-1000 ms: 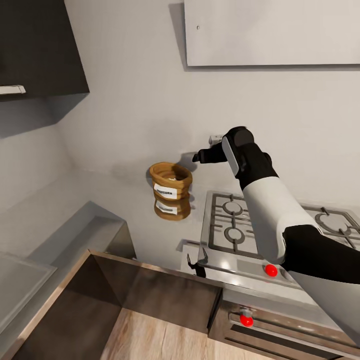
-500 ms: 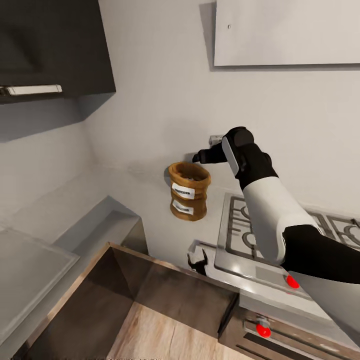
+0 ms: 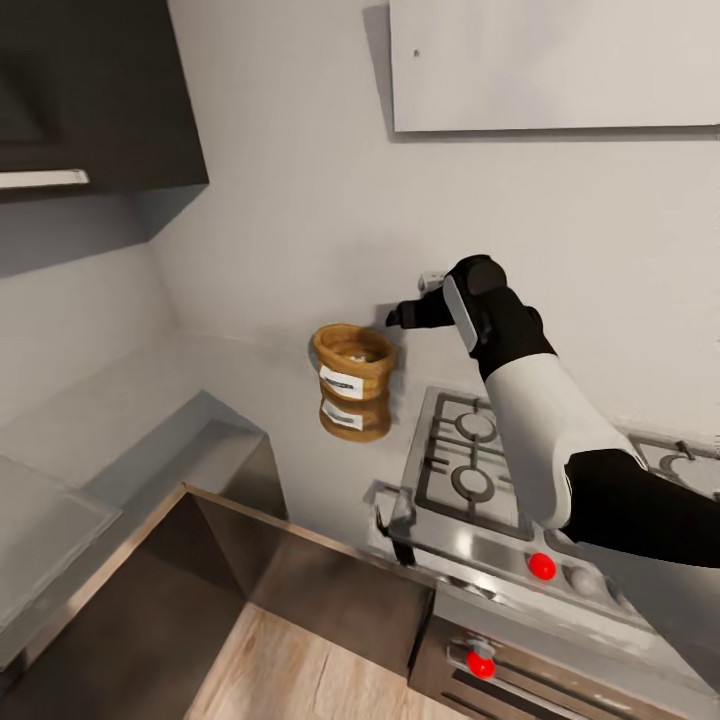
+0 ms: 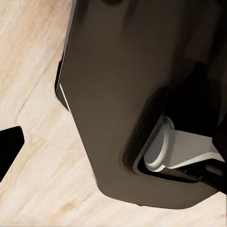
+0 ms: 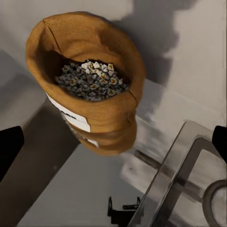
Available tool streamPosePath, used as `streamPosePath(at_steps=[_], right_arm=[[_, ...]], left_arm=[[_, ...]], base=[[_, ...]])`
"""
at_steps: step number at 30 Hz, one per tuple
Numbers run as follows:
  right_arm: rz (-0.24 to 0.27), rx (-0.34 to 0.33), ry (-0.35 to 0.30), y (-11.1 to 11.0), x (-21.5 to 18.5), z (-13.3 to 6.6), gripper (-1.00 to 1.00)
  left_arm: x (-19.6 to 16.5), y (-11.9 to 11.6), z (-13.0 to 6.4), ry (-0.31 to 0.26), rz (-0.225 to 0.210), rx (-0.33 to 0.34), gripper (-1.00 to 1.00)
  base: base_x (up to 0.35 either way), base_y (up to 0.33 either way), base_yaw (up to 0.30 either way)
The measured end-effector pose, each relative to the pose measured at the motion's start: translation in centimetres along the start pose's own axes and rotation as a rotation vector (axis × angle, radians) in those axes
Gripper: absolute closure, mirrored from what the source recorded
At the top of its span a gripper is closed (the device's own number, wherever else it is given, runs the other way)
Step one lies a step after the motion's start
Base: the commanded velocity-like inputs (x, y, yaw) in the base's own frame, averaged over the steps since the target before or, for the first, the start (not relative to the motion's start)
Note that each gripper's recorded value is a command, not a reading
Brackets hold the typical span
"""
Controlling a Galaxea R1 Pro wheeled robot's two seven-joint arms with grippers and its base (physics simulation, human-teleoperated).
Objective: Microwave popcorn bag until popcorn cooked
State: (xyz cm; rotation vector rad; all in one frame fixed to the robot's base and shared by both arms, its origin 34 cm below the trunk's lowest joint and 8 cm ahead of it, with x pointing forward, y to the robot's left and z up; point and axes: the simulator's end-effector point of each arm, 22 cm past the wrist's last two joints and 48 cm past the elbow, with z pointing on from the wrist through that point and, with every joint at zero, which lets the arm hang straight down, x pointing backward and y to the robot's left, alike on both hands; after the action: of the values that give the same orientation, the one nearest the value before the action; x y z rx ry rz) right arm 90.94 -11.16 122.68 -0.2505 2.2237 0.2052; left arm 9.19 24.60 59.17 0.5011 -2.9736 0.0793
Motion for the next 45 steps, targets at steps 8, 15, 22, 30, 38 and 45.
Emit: streamPosePath(at_steps=[8, 15, 22, 30, 38, 45], right_arm=[[0.001, 0.0, 0.011, 0.0, 0.4, 0.3, -1.0], [0.002, 0.0, 0.022, 0.0, 0.8, 0.4, -1.0], [0.003, -0.002, 0.024, 0.0, 0.9, 0.5, -1.0], [0.014, -0.011, 0.178, 0.1, 6.6, 3.4, -1.0], [0.018, -0.022, 0.224, 0.4, 8.9, 4.7, -1.0], [0.015, -0.026, 0.242, 0.4, 10.7, 5.9, -1.0]], left_arm=[[-0.1, 0.2, 0.0, -0.002, -0.003, -0.003, -1.0], [-0.1, 0.4, 0.0, -0.003, -0.003, -0.005, -1.0], [-0.1, 0.4, 0.0, -0.003, -0.003, -0.005, -1.0], [-0.1, 0.4, 0.0, -0.002, -0.003, -0.005, -1.0], [-0.1, 0.3, 0.0, -0.002, -0.003, -0.004, -1.0], [-0.1, 0.3, 0.0, -0.002, -0.003, -0.004, -1.0]], base=[[0.034, -0.026, 0.0], [0.284, 0.0, 0.0], [0.321, 0.0, 0.0], [0.299, 0.0, 0.0], [0.035, 0.0, 0.0], [0.0, 0.0, 0.0]])
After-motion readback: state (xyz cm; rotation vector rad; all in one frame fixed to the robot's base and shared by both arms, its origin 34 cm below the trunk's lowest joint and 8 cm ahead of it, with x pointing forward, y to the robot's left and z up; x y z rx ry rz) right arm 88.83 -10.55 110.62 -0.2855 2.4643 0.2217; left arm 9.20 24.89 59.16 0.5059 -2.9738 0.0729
